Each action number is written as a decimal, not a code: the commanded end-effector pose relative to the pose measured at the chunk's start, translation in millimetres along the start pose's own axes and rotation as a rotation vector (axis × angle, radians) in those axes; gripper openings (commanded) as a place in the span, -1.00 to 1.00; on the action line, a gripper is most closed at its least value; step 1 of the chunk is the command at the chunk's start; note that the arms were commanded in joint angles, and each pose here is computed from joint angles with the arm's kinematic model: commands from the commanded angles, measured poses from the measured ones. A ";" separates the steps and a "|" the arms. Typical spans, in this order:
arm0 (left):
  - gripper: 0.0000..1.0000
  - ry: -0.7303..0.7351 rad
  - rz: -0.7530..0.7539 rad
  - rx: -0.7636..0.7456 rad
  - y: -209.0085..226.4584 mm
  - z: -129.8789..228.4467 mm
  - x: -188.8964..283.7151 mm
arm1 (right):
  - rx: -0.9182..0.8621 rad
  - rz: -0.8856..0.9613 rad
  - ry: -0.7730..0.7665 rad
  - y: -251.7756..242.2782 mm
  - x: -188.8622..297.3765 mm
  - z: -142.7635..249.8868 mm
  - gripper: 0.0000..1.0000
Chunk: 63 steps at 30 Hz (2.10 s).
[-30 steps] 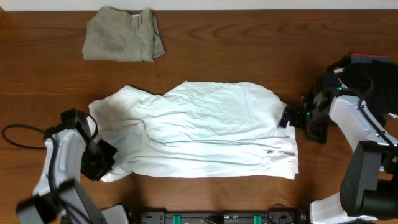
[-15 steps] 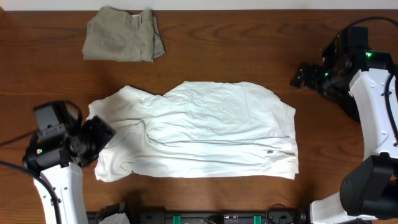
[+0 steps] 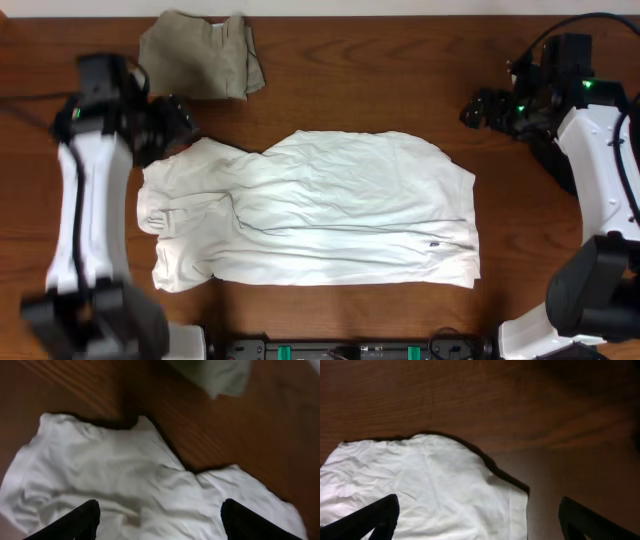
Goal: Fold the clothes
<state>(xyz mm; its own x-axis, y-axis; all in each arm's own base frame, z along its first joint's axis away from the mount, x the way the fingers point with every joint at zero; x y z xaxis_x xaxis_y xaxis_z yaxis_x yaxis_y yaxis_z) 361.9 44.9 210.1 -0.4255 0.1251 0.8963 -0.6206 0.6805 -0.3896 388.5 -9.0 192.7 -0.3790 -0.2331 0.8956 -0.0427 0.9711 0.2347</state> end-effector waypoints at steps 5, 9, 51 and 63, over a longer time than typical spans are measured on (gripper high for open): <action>0.60 0.035 -0.061 0.001 12.5 -34.1 -53.5 | 0.025 0.033 0.003 -9.4 -7.4 -4.5 0.99; 0.60 0.063 -0.087 0.010 27.2 -41.0 -77.9 | 0.020 0.045 0.022 -13.2 -15.2 -3.2 0.98; 0.61 0.224 -0.039 -0.098 39.5 -27.9 -146.5 | 0.012 0.013 0.107 -13.2 -42.1 11.4 0.98; 0.75 0.290 0.099 -0.101 23.3 -19.2 -143.9 | 0.019 0.012 0.109 -11.9 -42.5 11.8 0.99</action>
<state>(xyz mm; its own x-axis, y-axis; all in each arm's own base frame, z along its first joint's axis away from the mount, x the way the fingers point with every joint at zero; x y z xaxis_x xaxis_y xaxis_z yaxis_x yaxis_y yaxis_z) 415.1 61.2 75.1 -0.2558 0.3473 0.9022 -0.5490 0.7159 -0.4313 396.1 -12.8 150.4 -0.2874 -0.2146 0.9335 -0.0402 0.9764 0.2121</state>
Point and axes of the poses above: each gripper's point midway between its finger pads, its own x axis back along the fingers, its own y axis along the line the jaws close on, z = x × y, the point moved 5 cm from there along x, back along the fingers, and after that the axes turned 12 degrees about x, right-handed, at the moved point
